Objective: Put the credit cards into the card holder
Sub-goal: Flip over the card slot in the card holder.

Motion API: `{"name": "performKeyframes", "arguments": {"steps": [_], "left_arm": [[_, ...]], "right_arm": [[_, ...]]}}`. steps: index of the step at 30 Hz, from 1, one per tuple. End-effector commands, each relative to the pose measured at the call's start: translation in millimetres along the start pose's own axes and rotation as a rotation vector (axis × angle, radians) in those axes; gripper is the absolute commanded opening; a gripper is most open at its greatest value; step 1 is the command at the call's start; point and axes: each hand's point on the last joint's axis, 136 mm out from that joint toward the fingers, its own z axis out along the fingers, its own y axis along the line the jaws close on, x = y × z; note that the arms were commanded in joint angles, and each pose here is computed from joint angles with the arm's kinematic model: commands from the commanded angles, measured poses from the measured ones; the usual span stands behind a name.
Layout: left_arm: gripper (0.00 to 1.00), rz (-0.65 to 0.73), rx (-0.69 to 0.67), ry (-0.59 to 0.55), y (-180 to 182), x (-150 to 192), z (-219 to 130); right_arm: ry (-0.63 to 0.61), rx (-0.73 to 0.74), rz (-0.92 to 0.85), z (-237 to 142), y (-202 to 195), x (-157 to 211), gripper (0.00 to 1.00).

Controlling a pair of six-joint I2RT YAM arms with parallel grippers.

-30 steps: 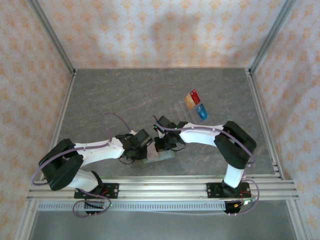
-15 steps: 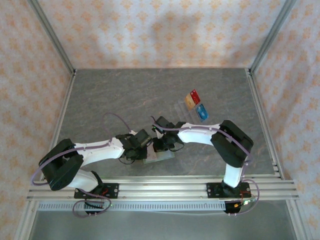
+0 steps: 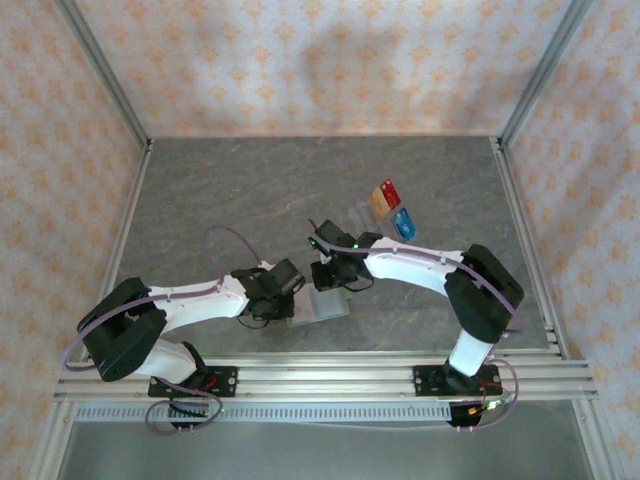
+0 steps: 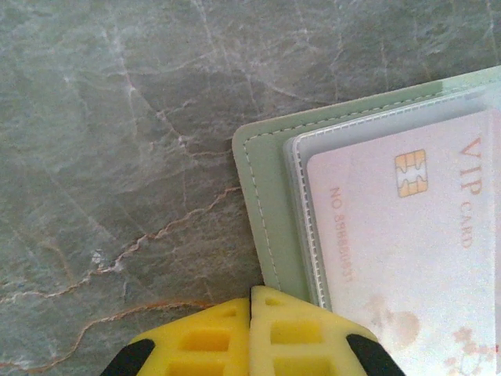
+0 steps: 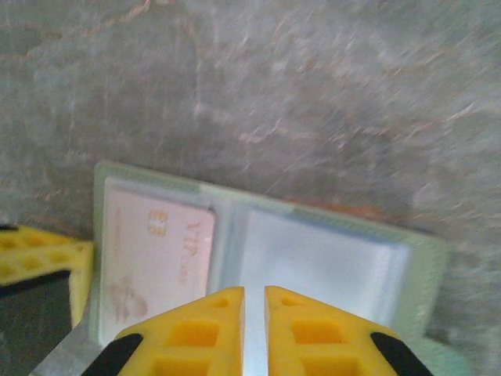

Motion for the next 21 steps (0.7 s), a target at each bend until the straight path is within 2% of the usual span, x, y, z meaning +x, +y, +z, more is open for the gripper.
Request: {"name": "performKeyframes", "arguments": {"steps": [1, 8, 21], "left_arm": [[0.07, -0.009, -0.041, 0.017, 13, 12, 22], [0.06, -0.009, -0.048, 0.018, 14, 12, 23], [0.07, -0.013, -0.052, 0.019, 15, 13, 23]], "right_arm": [[0.022, 0.142, -0.037, 0, -26, 1, 0.17], [0.028, 0.187, -0.068, 9, -31, -6, 0.23], [0.094, 0.184, -0.059, 36, -37, 12, 0.22]]}}
